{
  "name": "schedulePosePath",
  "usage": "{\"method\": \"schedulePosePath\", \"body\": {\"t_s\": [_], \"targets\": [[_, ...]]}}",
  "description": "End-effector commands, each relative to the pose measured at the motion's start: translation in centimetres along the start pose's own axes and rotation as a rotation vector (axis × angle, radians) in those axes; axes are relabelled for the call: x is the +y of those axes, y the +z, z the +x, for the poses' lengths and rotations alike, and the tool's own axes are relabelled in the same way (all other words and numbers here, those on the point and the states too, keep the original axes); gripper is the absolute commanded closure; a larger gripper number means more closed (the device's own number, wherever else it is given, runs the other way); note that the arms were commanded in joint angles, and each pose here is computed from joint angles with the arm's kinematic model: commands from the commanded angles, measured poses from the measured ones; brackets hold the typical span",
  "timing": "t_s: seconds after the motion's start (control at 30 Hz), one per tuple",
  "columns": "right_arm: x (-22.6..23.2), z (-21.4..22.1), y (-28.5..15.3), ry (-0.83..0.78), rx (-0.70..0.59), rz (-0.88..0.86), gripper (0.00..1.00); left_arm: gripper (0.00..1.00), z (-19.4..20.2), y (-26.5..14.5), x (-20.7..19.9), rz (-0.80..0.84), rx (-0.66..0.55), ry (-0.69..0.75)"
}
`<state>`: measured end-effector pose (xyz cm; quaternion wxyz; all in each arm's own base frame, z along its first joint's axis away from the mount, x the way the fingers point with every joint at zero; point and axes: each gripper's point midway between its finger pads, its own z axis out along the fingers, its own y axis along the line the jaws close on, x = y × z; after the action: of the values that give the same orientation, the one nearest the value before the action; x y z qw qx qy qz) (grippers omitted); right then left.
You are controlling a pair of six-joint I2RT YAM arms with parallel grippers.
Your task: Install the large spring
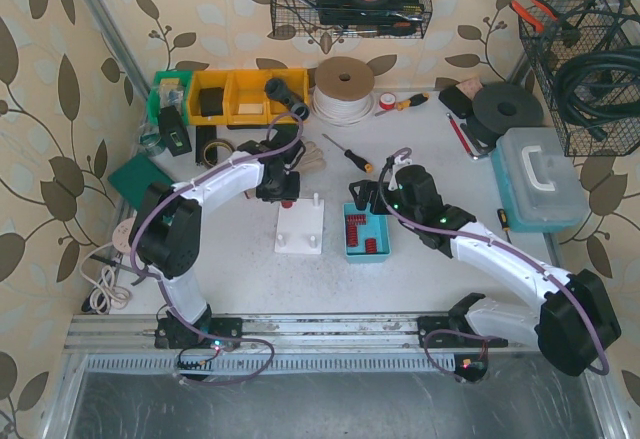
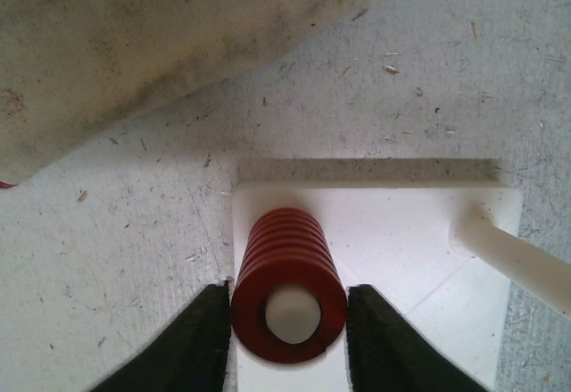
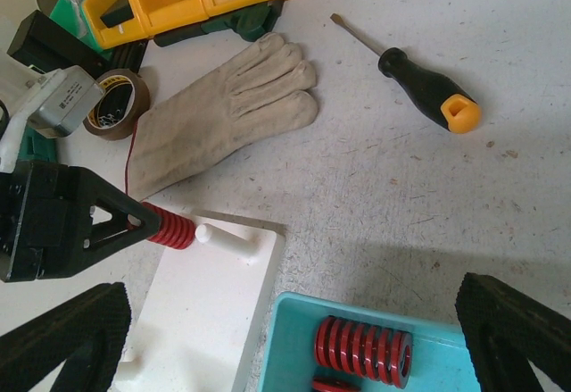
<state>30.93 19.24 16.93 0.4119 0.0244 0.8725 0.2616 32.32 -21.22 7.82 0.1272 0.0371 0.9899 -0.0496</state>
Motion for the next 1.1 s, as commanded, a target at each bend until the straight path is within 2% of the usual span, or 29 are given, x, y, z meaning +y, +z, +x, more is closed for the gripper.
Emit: {"method": "schedulePosePath", "body": {"t_s": [0.0, 0.1, 0.17, 0.33, 0.53, 0.6, 0.77, 0.9, 1.07], "targets": [[-0.1, 0.4, 0.0, 0.013, 0.002, -0.015, 0.02, 0.50, -0.4, -0.9, -1.2, 0.038, -0.016, -0.001], [-0.1, 0.4, 0.0, 0.013, 0.004, -0.020, 0.02, 0.37, -0.5, -1.6, -1.2, 0.037, -0.023, 0.000], [0.0, 0.4, -0.1, 0.011, 0.006, -0.024, 0.02, 0.32, -0.7, -2.3, -1.2, 0.036, -0.033, -0.001], [0.0, 0.6, -0.3, 0.010, 0.018, -0.031, 0.02, 0.28, -0.6, -4.9, -1.0, 0.052, -0.082, -0.017], [-0.3, 1.4, -0.4, 0.021, 0.069, -0.007, 0.04, 0.27, 2.3, -6.9, 1.0, 0.071, -0.152, -0.058], [-0.3, 1.8, -0.3, 0.026, 0.102, 0.001, 0.06, 0.27, 3.1, -7.7, 1.1, 0.138, -0.207, -0.079], [-0.7, 4.5, -0.9, 0.009, 0.248, 0.081, 0.17, 0.27, 5.7, -6.9, 0.9, 0.250, -0.263, -0.106], [-0.7, 6.7, -1.9, 0.016, 0.332, 0.116, 0.33, 0.27, 6.7, -6.7, 1.0, 0.294, -0.300, -0.113], [-1.1, 8.3, -2.2, 0.113, 0.366, 0.136, 0.37, 0.27, 7.0, -7.3, 0.8, 0.357, -0.354, -0.108]]}}
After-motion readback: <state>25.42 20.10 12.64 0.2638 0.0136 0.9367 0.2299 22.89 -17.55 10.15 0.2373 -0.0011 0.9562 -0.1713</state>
